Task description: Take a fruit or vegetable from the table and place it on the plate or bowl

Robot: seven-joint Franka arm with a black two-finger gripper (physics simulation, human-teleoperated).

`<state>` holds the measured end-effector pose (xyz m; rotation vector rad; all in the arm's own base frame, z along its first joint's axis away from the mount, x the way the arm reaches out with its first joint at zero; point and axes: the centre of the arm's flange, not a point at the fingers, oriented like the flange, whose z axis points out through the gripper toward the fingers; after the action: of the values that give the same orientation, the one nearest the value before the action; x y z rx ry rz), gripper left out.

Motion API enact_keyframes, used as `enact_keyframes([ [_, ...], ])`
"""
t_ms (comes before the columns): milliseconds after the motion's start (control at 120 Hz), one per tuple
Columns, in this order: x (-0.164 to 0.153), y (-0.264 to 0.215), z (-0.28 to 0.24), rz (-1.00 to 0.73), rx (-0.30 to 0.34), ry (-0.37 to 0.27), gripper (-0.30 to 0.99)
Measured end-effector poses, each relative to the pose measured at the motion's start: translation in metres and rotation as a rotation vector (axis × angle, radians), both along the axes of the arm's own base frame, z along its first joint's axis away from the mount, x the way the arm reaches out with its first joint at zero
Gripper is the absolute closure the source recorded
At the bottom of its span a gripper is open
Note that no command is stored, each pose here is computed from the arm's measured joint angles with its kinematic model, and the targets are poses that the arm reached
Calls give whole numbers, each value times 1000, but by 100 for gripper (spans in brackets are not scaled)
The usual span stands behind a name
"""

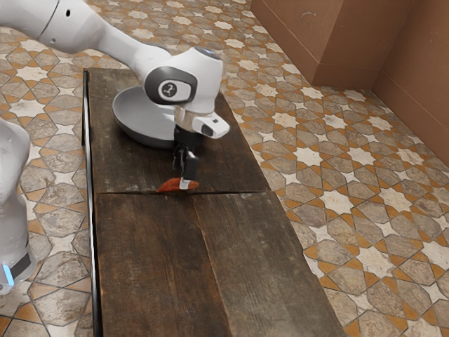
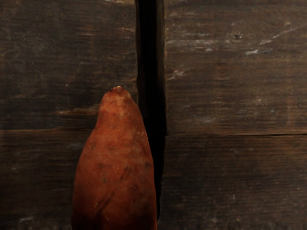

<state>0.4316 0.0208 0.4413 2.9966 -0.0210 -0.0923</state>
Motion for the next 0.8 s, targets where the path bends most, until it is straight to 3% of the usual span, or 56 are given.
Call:
enact_keyframes([
  [367,-9,8,-15,5,11,26,6],
  [467,-7,8,-21,4,15,36,15],
  [650,-2,8,-29,11,22,43,45],
  [800,2,8,-27,16,28,27,51],
])
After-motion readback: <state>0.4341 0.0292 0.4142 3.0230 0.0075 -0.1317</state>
